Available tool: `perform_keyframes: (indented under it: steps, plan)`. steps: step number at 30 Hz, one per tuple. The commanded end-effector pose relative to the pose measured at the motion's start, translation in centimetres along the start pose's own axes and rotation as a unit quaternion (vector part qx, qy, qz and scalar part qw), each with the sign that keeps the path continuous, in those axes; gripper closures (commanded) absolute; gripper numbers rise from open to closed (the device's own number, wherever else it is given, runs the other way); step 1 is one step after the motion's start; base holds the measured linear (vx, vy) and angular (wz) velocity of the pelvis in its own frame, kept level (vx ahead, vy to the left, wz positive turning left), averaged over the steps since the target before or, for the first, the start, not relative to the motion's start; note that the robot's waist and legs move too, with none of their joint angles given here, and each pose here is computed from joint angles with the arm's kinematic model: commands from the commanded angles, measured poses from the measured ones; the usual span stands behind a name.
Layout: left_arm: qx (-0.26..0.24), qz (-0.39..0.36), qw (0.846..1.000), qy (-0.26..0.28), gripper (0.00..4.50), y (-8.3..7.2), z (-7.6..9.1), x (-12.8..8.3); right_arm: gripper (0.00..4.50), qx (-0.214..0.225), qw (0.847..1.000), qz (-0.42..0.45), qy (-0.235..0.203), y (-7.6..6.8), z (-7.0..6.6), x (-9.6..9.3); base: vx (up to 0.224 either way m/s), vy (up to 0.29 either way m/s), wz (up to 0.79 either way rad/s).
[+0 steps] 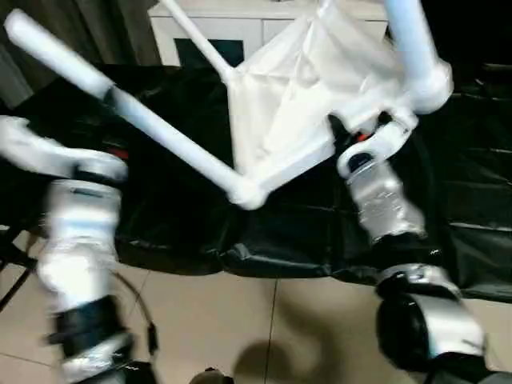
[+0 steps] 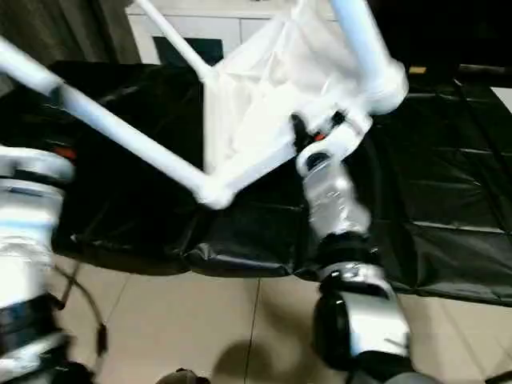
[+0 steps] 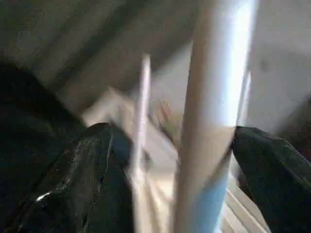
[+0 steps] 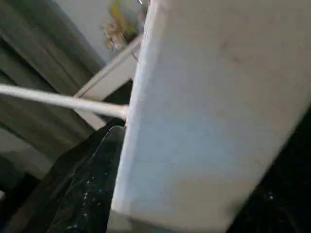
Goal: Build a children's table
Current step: Flip table
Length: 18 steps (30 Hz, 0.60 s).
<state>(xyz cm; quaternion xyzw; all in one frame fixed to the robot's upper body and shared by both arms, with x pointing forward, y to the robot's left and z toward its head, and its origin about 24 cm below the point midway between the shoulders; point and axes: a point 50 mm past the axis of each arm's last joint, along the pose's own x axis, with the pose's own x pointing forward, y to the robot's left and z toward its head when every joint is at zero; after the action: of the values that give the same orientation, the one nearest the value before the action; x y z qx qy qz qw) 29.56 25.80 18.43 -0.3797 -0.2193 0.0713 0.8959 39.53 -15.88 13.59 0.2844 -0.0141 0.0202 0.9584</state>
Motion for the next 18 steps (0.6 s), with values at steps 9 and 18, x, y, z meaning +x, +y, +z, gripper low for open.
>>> perform_keyframes:
  steps: [9, 18]
  plan:
    - [0.087, 0.056, 0.994, -0.045, 0.09, 4.2, 4.4, 0.2, 2.57, -0.145, 0.984, -0.085, -0.055, -3.9, 5.5, -1.0, -0.011, -0.002, 0.09]
    - [0.318, -0.203, 0.914, 0.151, 0.09, -1.8, -0.7, -0.1, 2.59, -0.250, 0.964, -0.064, -0.067, -1.9, 7.3, -0.7, 0.000, 0.000, 0.00]
